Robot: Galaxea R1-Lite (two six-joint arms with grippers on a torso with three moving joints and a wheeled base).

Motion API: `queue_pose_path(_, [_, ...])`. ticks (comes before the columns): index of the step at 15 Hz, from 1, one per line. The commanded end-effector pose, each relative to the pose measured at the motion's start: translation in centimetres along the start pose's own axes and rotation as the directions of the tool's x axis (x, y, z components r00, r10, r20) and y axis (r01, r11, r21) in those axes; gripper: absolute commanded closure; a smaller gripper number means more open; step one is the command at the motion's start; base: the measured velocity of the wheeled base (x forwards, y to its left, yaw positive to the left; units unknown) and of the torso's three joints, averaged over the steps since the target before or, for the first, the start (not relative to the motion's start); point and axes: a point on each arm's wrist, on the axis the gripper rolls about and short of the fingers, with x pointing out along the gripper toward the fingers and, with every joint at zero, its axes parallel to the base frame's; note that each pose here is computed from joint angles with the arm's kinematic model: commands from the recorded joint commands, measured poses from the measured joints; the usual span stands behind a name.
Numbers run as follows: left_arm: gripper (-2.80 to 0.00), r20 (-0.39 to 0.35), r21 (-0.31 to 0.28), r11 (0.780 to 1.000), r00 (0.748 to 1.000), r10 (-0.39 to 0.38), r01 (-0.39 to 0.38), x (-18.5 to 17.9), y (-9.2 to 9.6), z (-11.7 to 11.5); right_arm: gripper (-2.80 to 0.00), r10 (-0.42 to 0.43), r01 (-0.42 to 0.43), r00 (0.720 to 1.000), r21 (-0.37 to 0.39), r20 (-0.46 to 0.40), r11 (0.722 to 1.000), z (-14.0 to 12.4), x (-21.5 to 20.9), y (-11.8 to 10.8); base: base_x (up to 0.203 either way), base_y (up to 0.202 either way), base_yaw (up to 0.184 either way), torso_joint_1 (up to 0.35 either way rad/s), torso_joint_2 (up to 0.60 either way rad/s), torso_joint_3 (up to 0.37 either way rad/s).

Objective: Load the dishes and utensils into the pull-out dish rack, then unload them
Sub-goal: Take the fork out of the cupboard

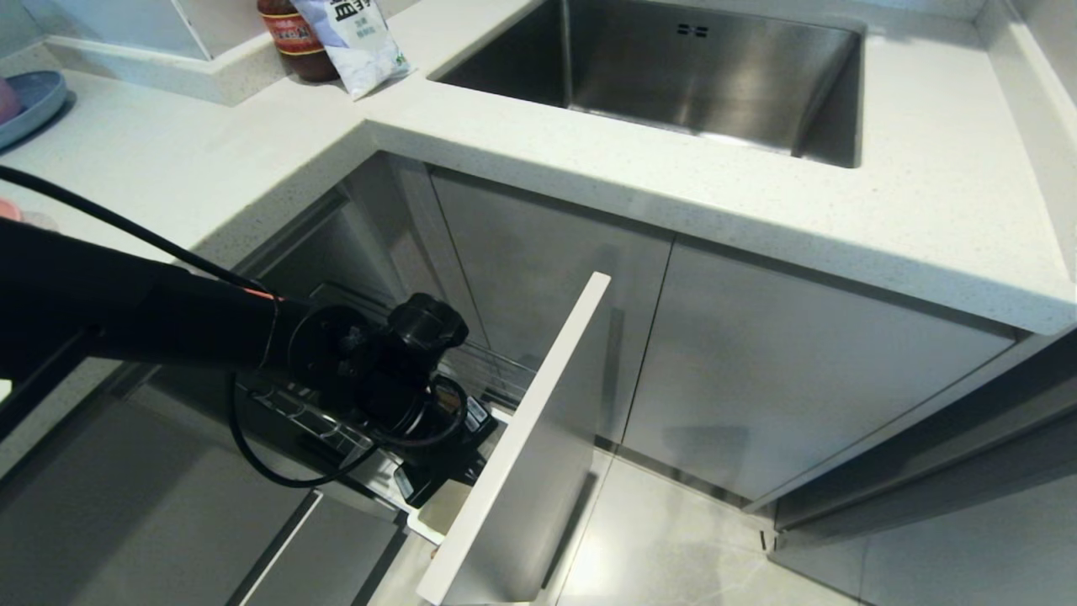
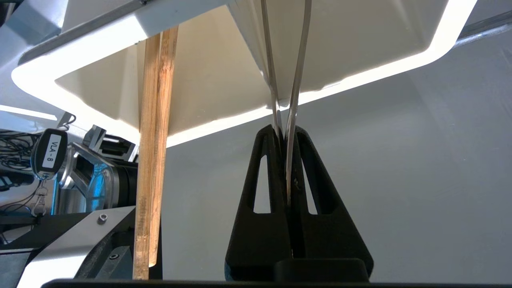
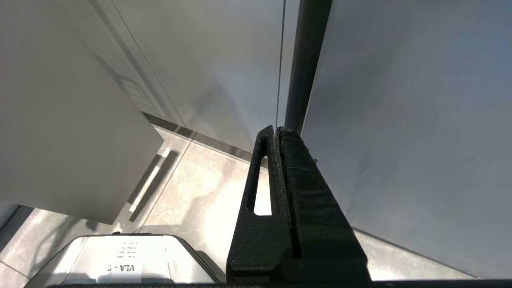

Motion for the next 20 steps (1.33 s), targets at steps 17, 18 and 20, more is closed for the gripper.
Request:
queue_pose_path(17, [0.00,0.130,0.057,0.985,0.977,-0.171,0.165,-7.7,-0.6,-1.9,0.00,0.000,0.000,1.000,0.001,0.001,1.000,0.0,0.0,0.0,0.000,0.000,0.000,0.000,0.00,0.000])
queue_pose_path(18, [0.00,0.135,0.062,0.983,0.974,-0.180,0.173,-8.1,-0.7,-1.9,0.00,0.000,0.000,1.000,0.000,0.002,1.000,0.0,0.0,0.0,0.000,0.000,0.000,0.000,0.00,0.000])
queue_pose_path(20, [0.00,0.152,0.068,0.981,0.970,-0.190,0.182,-8.7,-0.6,-2.1,0.00,0.000,0.000,1.000,0.000,0.001,1.000,0.0,0.0,0.0,0.000,0.000,0.000,0.000,0.00,0.000])
